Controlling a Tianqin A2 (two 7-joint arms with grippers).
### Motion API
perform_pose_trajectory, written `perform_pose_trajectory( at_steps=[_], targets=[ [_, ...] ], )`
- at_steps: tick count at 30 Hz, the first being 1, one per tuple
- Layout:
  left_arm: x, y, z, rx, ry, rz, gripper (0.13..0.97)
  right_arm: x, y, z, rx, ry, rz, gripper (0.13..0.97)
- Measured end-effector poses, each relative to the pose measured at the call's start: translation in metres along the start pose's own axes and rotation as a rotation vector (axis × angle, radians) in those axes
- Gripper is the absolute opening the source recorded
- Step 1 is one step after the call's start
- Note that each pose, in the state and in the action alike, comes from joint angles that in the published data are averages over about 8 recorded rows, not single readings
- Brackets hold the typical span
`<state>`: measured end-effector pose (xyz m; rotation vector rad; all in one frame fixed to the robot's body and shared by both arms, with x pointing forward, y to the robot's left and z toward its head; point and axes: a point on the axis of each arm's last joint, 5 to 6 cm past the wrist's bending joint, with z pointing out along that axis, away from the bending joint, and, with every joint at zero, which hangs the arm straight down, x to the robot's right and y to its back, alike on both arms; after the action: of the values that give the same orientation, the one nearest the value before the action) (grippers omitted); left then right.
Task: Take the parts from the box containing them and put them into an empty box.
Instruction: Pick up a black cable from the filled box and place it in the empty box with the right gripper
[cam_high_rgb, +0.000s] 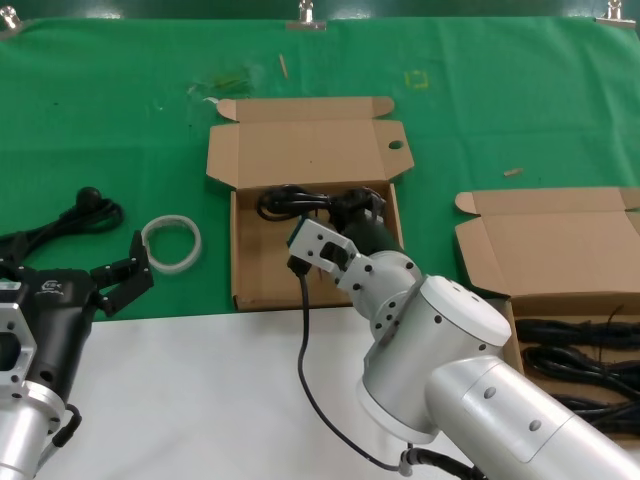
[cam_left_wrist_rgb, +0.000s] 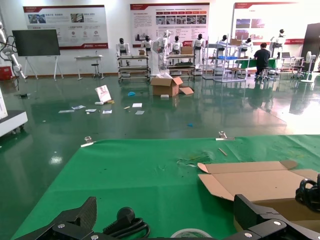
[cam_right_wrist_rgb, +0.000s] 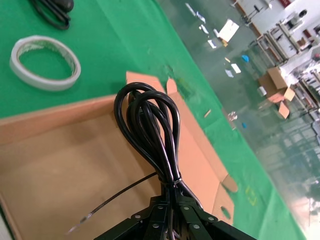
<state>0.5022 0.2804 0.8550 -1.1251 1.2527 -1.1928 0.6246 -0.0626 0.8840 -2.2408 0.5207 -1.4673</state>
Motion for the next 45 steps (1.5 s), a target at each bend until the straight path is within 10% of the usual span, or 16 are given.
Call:
perform_pose_trajectory(
  at_steps=[28,45],
  targets=[
    [0.0,0.0,0.0,0.0,0.0,0.0,0.966,-0.004,0.012,0.006,-0.016,-0.011,0.065,0.225],
    [0.0,0.0,0.0,0.0,0.0,0.0,0.966,-0.005,0.018,0.001,0.017,0.022,0.175,0.561]
  ],
)
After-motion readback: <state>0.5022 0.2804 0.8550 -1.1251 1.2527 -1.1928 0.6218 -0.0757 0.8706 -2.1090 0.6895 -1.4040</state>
